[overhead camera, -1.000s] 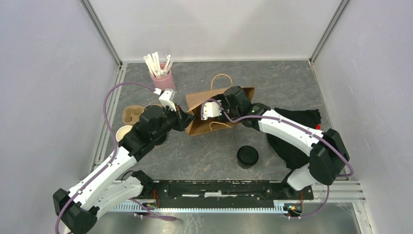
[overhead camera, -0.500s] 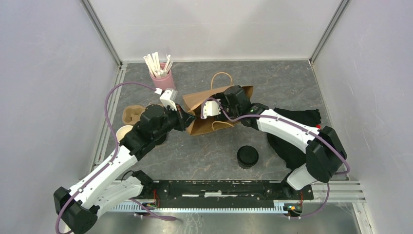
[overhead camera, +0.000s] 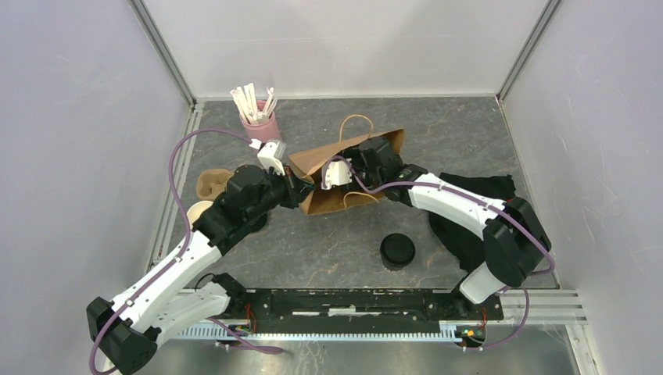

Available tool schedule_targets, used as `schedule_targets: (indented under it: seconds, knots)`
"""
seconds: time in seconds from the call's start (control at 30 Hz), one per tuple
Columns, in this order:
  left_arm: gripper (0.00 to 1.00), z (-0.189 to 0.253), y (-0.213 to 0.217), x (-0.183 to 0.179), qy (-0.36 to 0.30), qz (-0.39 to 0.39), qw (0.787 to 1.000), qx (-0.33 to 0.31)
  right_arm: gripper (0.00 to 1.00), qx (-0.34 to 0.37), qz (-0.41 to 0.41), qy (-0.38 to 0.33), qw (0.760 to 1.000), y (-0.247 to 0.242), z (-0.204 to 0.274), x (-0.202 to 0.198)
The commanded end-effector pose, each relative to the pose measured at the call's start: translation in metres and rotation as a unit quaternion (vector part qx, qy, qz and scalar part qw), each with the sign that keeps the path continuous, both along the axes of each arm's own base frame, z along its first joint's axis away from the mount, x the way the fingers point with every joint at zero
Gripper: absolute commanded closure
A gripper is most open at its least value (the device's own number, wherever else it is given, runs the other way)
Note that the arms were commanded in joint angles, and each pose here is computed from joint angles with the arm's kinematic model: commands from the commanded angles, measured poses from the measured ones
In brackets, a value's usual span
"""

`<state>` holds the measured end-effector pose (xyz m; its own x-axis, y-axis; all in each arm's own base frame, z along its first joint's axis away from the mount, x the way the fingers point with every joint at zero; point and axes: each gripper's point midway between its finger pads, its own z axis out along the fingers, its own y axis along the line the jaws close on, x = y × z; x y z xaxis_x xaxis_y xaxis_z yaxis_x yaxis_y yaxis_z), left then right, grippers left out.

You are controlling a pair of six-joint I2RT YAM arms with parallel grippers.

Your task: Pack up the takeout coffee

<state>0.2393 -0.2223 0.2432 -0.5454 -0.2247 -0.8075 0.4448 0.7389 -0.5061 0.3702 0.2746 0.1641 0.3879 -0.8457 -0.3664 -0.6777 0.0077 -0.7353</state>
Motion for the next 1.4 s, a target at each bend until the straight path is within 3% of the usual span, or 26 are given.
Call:
schedule_targets:
  seconds: [0.0,0.17,0.53,0.77,1.37]
  knots:
    - [0.98,0.021,-0.009,-0.007,0.006,-0.019,0.999,-0.027,0.90,0.011,0.015,0.009,1.000,0.010,-0.003,0.003]
    - [0.98,0.017,-0.006,-0.008,0.013,-0.011,1.000,-0.025,0.89,-0.013,0.036,0.013,0.999,0.011,-0.012,0.001]
    - [0.98,0.010,-0.003,-0.012,0.028,-0.006,0.999,-0.026,0.86,0.013,0.026,-0.035,0.999,0.014,0.006,0.012]
    - [0.98,0.010,-0.005,-0.014,0.042,-0.004,0.998,-0.042,0.85,-0.010,0.029,-0.028,0.999,0.014,-0.012,0.014]
    - [0.98,0.005,0.004,-0.014,0.078,0.037,0.995,-0.047,0.85,0.026,-0.037,-0.043,0.998,0.003,0.004,0.014]
